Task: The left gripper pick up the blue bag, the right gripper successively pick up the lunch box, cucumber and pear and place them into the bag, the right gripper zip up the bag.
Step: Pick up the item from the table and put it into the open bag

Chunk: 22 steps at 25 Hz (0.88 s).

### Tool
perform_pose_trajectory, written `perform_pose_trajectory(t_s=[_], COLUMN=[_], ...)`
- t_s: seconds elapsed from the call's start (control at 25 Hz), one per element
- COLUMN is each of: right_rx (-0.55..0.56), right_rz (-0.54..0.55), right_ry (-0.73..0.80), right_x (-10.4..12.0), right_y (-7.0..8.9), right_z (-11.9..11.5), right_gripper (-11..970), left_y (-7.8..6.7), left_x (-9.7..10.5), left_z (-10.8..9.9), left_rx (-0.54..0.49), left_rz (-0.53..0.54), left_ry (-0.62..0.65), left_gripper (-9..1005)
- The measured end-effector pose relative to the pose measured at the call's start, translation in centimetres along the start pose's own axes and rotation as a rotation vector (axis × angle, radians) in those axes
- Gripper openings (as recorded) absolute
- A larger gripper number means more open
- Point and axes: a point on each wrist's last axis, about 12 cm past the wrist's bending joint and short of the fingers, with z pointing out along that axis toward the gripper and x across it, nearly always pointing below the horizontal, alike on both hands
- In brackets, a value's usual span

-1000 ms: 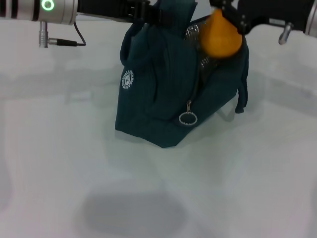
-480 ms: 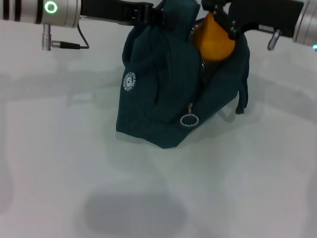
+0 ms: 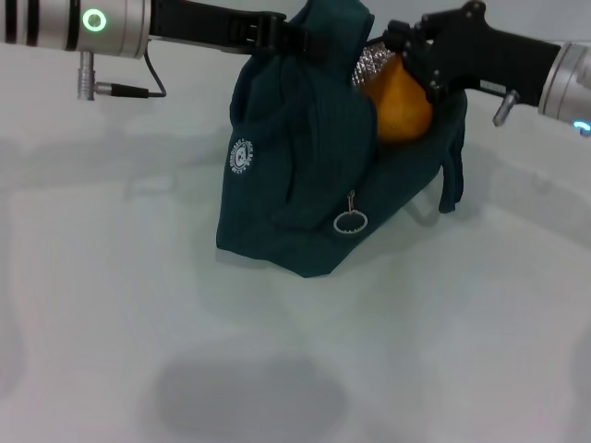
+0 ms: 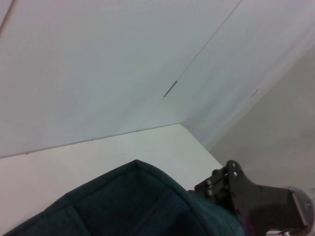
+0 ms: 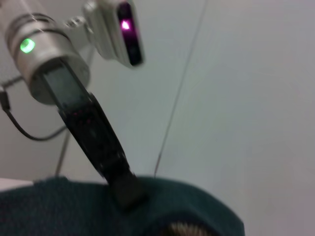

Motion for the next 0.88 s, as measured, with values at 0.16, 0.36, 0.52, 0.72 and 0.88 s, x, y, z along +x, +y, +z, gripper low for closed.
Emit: perform_pose_trajectory(t_s=[0.16,0.36,0.52,0.72,0.88], right_rx=[0.015,0.014,-0.009,-0.018,-0.011], right_rz=[0.052,0.107,0.15,0.242,0.284], right_ry=[0.032,0.065,0.098,0.111,0.094], right_x=[1.1,1.9,2.0,1.5,1.0], right_y=[0.6,1.0,1.1,0.6,0.1], right_z=[-0.3,-0.5,-0.4,-0.2,-0.6], right_gripper=[37,37,37,38,39], left_y=[-0.1,-0.1,-0.1,0.0,0.0], left_x=[0.1,0.2,0.2,0.2,0.1], left_z=[0.0,0.0,-0.1,-0.2,-0.3], left_rx=[0.008,0.012,0.012,0.012,0.01], left_rz=[0.0,-0.002,-0.003,-0.006,-0.005], left_ry=[0.0,0.001,-0.001,-0.004,-0.005], left_gripper=[40,40,40,40,40])
